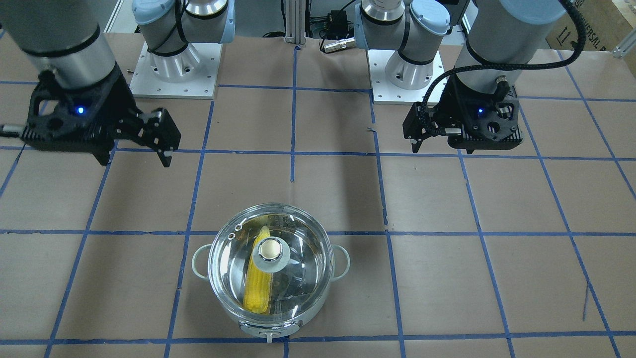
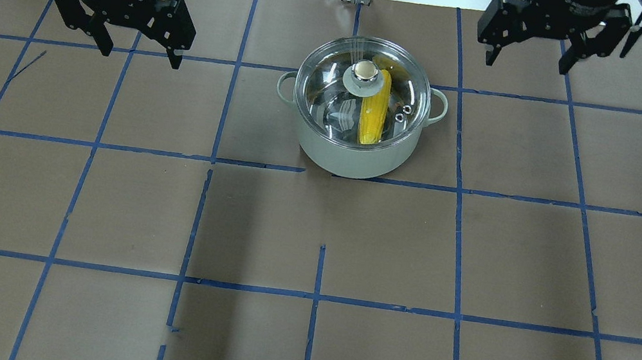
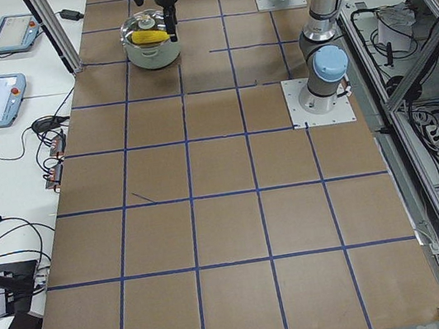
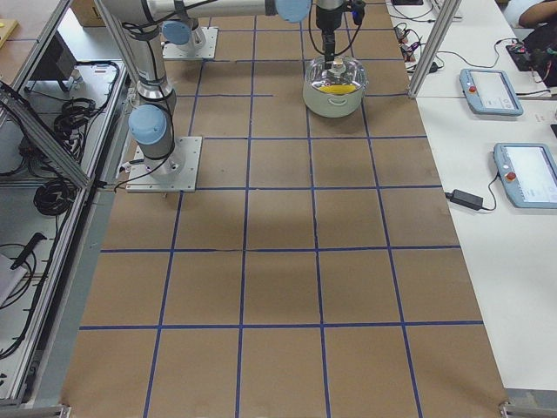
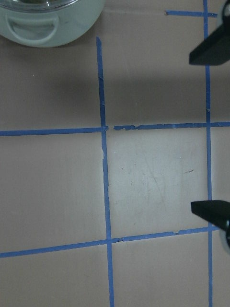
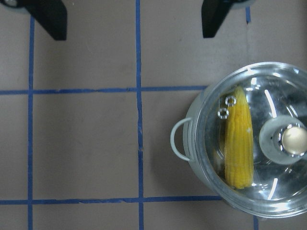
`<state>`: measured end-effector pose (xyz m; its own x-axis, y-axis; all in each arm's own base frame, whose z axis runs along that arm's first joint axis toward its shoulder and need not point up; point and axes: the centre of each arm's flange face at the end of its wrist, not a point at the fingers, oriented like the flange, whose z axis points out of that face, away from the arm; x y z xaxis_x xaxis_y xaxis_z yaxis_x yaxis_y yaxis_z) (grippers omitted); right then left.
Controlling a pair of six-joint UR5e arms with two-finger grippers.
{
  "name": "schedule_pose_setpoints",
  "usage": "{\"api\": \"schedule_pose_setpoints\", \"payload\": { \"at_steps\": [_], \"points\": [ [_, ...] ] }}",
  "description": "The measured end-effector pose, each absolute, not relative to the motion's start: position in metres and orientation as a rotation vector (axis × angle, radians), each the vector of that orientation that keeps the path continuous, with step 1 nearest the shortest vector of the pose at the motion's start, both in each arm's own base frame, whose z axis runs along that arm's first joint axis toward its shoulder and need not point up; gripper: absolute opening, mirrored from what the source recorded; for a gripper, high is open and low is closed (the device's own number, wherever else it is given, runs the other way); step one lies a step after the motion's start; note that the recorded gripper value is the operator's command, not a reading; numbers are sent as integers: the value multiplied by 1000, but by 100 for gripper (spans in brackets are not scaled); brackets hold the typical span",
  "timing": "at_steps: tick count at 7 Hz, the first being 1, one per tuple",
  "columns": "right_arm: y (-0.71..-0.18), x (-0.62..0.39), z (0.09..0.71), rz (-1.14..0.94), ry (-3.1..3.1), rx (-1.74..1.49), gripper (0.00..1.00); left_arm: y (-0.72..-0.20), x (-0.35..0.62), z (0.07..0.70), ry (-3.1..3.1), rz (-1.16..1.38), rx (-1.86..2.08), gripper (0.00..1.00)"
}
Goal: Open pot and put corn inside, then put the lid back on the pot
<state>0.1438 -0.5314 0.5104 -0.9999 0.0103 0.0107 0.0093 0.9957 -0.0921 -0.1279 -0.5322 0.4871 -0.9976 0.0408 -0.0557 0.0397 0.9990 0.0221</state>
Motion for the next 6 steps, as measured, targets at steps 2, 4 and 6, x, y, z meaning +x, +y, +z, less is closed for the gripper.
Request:
{"api": "schedule_pose_setpoints", "payload": {
  "at_steps": [2,4,6],
  "points": [
    [-477,141,506,31,-3116,-11,100,-532,-128,488,3085,29,62,100],
    [-465,140,506,-24,-3111,-3,100,-532,-128,488,3084,30,63,100],
    [-463,140,508,-24,-3110,-5,100,-532,-128,488,3085,28,64,100]
  ]
}}
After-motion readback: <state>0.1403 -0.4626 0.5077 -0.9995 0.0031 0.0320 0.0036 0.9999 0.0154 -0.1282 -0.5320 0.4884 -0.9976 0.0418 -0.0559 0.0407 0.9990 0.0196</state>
